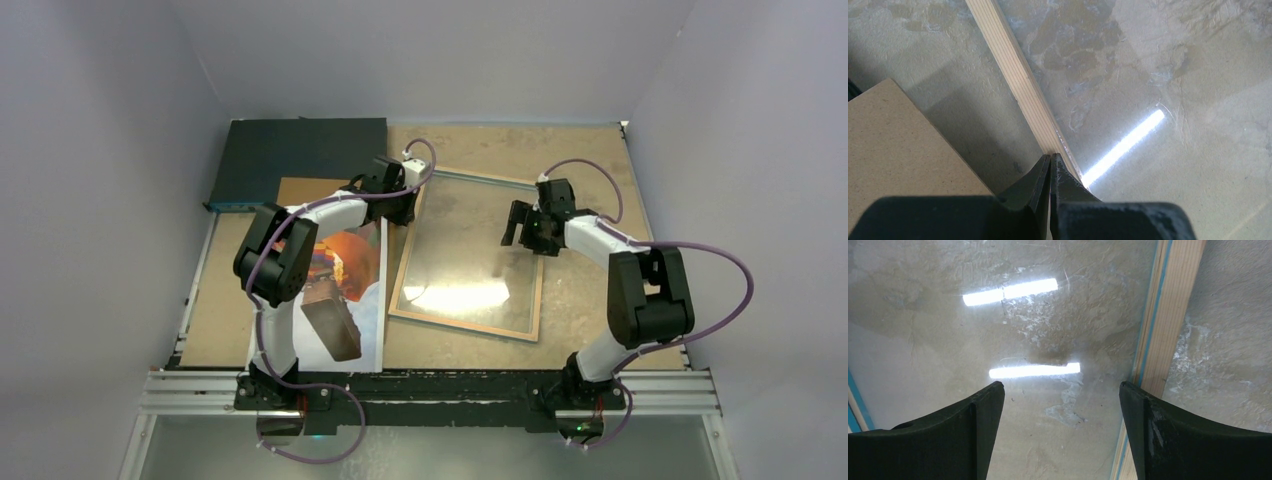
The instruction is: Put the photo into the frame
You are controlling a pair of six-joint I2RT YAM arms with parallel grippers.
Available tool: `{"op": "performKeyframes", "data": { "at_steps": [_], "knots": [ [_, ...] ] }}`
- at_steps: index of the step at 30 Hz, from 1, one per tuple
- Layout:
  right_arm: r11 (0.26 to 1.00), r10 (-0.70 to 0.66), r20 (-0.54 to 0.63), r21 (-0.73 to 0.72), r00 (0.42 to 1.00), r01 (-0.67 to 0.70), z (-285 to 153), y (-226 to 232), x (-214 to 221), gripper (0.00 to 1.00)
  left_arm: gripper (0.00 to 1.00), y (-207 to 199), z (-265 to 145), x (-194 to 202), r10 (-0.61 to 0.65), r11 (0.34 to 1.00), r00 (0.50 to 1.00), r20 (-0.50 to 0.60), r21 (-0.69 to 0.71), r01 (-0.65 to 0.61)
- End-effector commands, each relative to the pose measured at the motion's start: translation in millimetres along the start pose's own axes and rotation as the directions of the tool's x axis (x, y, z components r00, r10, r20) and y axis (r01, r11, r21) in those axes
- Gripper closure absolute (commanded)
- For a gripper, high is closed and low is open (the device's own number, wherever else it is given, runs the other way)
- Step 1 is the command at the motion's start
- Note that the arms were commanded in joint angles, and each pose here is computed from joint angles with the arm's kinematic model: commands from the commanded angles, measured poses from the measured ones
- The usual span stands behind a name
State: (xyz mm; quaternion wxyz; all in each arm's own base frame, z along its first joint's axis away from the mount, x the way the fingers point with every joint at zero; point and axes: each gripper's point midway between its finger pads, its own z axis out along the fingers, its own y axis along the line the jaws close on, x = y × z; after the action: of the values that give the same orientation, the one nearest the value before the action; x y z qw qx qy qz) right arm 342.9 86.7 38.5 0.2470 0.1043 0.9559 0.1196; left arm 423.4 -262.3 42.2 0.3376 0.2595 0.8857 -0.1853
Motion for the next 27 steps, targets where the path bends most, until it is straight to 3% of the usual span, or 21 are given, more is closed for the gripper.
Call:
{"op": "performKeyframes", "data": {
  "at_steps": [1, 11, 15, 21, 27],
  "knots": [
    [1.000, 0.008, -0.011, 0.030, 1.000, -0.008, 1.5, -3.9, 5.6, 0.13, 1.00, -8.3, -4.6, 28.0, -0.034, 0.999, 0.996, -0.088, 0.033, 0.037],
    [0.999, -0.010, 0.001, 0.049, 1.000, 0.009, -8.2, -3.8, 4.6, 0.12, 1.00, -8.0, -4.5, 27.8, -0.038, 0.999, 0.995, -0.088, 0.030, 0.041],
    [1.000, 0.016, 0.021, -0.013, 1.000, -0.016, -22.4, 12.5, -5.0, 0.09, 1.00, -8.4, -7.3, 24.2, -0.051, 0.998, 0.995, -0.089, 0.038, 0.054],
    [0.997, 0.072, 0.168, -0.020, 0.983, -0.070, -46.2, 14.7, -60.3, 0.05, 1.00, -6.0, -9.6, 24.6, -0.048, 0.998, 0.995, -0.093, 0.037, 0.051],
    [0.982, 0.184, 0.240, 0.006, 0.953, -0.191, -27.1, -16.5, -83.0, 0.01, 1.00, -0.9, -12.1, 28.4, -0.034, 0.999, 0.995, -0.094, 0.031, 0.037]
  ]
}}
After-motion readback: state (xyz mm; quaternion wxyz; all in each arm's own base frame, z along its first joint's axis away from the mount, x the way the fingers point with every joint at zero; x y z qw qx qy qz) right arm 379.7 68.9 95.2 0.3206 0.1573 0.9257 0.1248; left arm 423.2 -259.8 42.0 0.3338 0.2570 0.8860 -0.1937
